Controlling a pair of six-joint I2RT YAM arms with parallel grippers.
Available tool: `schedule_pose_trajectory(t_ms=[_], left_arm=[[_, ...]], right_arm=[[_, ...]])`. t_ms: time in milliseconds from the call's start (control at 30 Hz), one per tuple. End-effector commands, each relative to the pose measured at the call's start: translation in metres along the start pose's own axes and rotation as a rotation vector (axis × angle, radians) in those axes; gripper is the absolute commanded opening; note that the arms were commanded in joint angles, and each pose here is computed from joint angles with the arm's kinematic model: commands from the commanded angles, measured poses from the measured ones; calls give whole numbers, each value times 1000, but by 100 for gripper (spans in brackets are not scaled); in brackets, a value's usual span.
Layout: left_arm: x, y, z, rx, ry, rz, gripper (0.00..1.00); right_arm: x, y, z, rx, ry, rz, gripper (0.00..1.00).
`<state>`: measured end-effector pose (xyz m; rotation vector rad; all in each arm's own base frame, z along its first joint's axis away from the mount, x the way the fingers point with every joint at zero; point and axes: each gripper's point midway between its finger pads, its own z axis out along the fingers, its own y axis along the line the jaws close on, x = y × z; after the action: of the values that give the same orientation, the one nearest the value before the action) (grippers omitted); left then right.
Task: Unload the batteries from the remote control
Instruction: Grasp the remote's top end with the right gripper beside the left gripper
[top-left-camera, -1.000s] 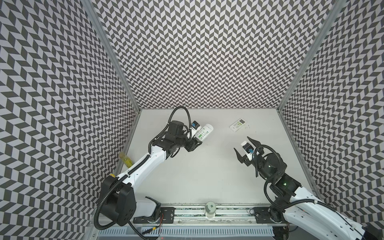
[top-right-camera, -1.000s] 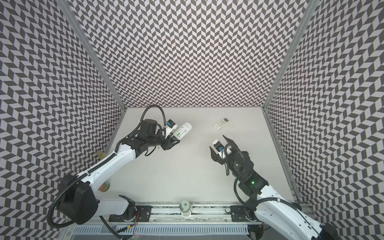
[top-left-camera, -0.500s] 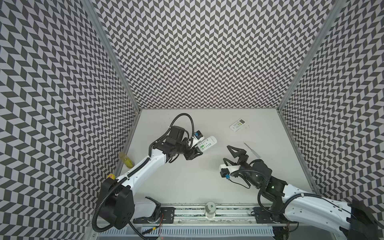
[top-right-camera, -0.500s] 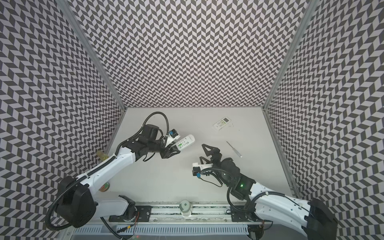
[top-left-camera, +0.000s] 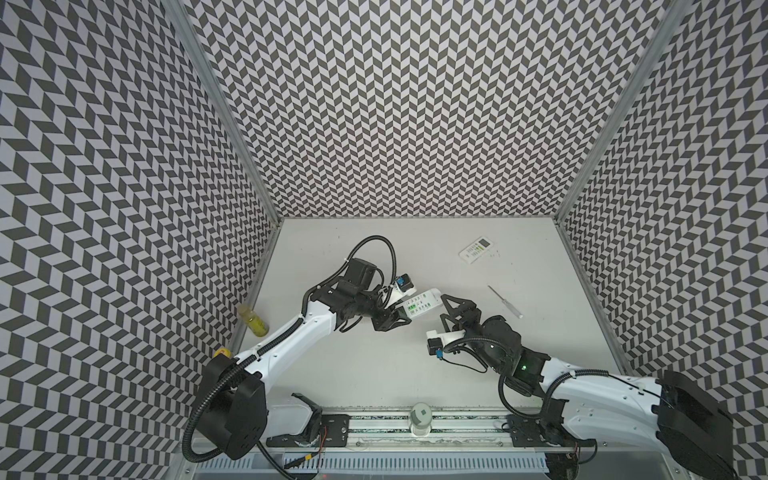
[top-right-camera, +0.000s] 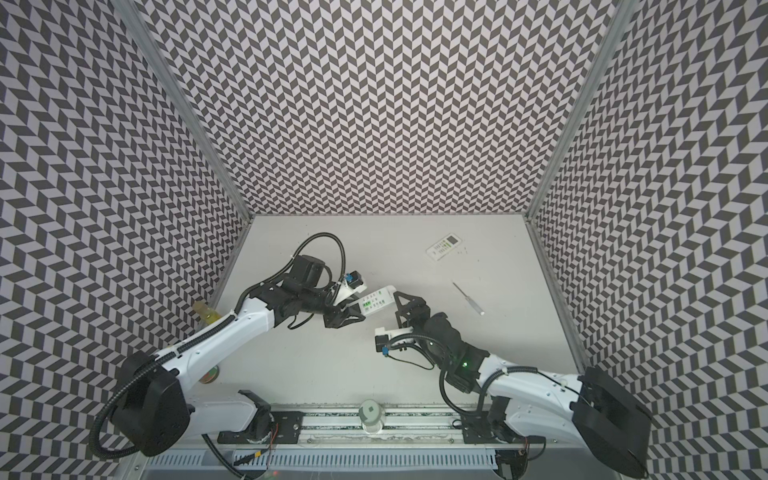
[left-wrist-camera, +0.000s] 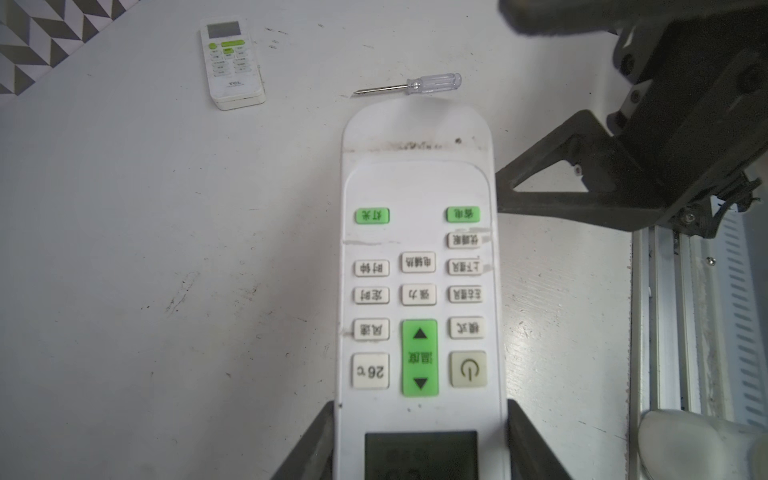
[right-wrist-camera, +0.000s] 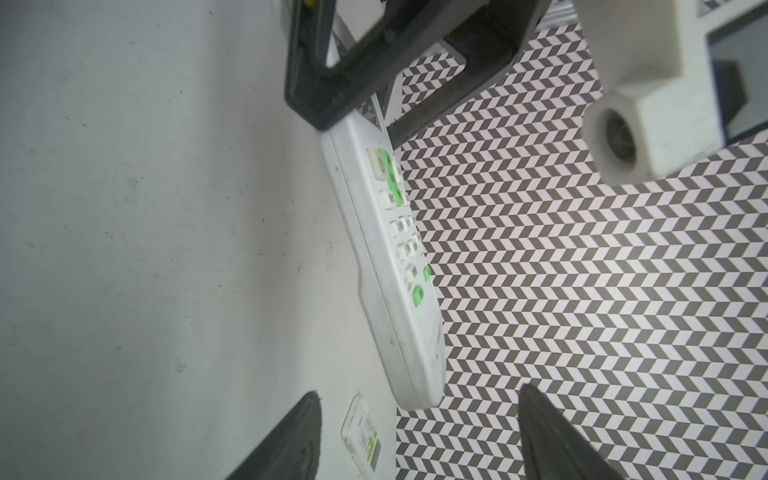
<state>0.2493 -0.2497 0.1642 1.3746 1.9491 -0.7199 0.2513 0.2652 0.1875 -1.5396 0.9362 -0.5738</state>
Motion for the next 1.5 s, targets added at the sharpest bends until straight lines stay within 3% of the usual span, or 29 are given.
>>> schedule_pose_trajectory(t_ms=[0, 267, 467, 600, 700, 800, 833, 867, 1100, 1367, 1467], left_arm=[[-13, -9, -5, 24, -63, 27, 34], [-14, -16, -4, 48, -74, 40, 29], [-12, -15, -2, 45, -73, 40, 30], [-12, -14, -2, 42, -72, 39, 31], [-14, -12, -2, 31, -79, 39, 48], [-18, -6, -5, 6, -89, 36, 74], [-20, -5, -7, 0, -96, 37, 90], [-22, -2, -9, -7, -105, 37, 99], [-37, 3, -40, -12, -180, 60, 100], [-75, 11, -86, -77, -205, 181, 100], [-86, 10, -96, -86, -194, 278, 100]], right_arm=[[-8, -22, 10, 57, -4, 37, 66], [-8, -20, 18, 49, 15, 40, 54], [-10, -19, 23, 29, 22, 42, 33], [-8, -18, 24, 20, 37, 40, 26], [-8, -19, 23, 26, 35, 45, 21], [-6, -18, 22, 22, 46, 57, 17], [-6, -18, 22, 20, 44, 66, 15], [-7, -20, 21, 20, 41, 82, 15], [-10, -22, 17, -25, 35, 222, 9], [-24, -26, 8, -88, -43, 486, 6], [-31, -27, 8, -129, -83, 599, 3]])
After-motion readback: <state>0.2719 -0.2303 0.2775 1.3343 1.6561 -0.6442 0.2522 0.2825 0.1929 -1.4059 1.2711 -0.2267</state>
